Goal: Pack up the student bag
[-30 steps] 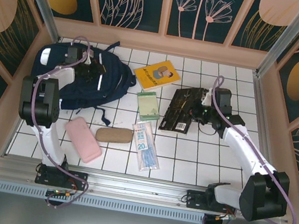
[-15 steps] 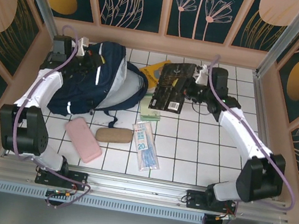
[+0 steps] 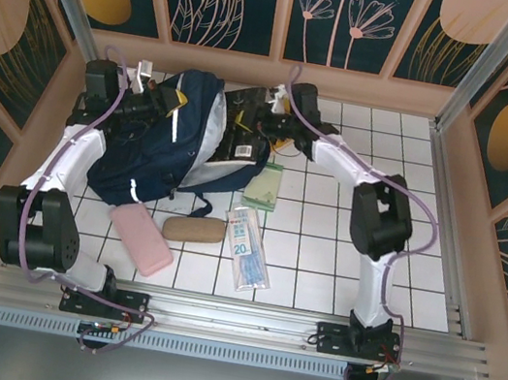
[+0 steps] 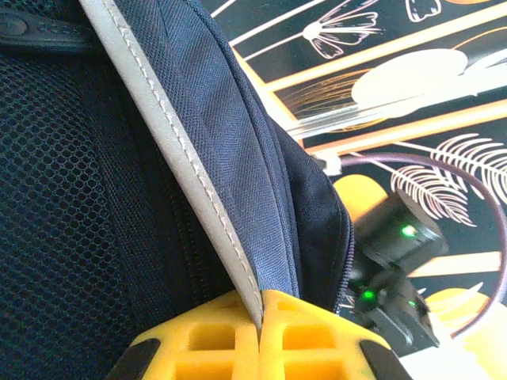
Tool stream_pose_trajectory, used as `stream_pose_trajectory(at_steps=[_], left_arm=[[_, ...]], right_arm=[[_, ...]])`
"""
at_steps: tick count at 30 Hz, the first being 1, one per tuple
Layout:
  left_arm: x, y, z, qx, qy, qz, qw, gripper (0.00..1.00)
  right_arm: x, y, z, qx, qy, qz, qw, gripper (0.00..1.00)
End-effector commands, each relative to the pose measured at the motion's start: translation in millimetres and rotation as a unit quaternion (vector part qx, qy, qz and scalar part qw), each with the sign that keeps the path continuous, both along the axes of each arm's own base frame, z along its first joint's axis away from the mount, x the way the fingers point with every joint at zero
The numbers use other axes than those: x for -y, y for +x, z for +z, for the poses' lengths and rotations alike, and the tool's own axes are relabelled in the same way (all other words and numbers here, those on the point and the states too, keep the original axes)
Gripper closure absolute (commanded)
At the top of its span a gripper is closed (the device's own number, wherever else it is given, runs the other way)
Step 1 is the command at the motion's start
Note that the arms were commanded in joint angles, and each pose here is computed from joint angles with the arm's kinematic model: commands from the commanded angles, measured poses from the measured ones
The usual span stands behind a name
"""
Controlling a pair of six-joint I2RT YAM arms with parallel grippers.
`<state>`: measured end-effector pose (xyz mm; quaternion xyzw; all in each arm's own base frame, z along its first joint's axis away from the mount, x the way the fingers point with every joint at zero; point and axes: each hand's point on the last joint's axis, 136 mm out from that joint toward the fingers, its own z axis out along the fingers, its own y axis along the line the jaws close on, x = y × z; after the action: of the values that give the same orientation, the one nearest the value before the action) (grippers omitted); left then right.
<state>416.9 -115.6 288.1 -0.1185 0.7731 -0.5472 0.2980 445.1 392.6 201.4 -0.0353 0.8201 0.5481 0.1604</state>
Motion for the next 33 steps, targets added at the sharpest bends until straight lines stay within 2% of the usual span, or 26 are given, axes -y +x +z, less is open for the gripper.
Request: stream_pose_trajectory(at_steps=[1, 5, 11, 17, 22, 25, 30, 31, 33], left_arm=[[16, -24, 75, 0.132, -0.007, -0.054, 0.990, 1.00], [14, -22, 82, 0.141, 0.005, -0.048, 0.989, 1.00], [14, -19, 93, 0.149, 0.007, -0.050, 0.988, 1.00], [16, -18, 100, 0.156, 0.001, -0.059, 0.986, 1.00], [16, -18, 99, 0.154, 0.003, -0.058, 0.986, 1.00], [16, -19, 97, 0.155, 0.004, -0.057, 0.986, 1.00], [15, -18, 94, 0.152, 0.006, -0.056, 0.987, 1.00], [15, -18, 94, 0.152, 0.006, -0.056, 0.987, 1.00], [15, -17, 94, 0.152, 0.004, -0.057, 0.987, 1.00]], right_arm=[[-22, 12, 31, 0.028, 0.051, 0.021, 0.998, 1.00], [-27, 15, 32, 0.030, 0.056, 0.024, 0.998, 1.00], [-65, -20, 36, 0.015, 0.085, 0.070, 0.994, 1.00], [-109, -35, 58, 0.016, 0.125, 0.103, 0.987, 1.00], [-146, -18, 30, -0.022, 0.148, 0.103, 0.983, 1.00], [-165, -9, -7, -0.044, 0.131, 0.094, 0.986, 1.00], [-180, -3, -39, -0.049, 0.127, 0.063, 0.989, 0.99], [-184, -3, -45, -0.047, 0.125, 0.057, 0.989, 0.97], [-191, -5, -54, -0.046, 0.120, 0.050, 0.990, 0.86]])
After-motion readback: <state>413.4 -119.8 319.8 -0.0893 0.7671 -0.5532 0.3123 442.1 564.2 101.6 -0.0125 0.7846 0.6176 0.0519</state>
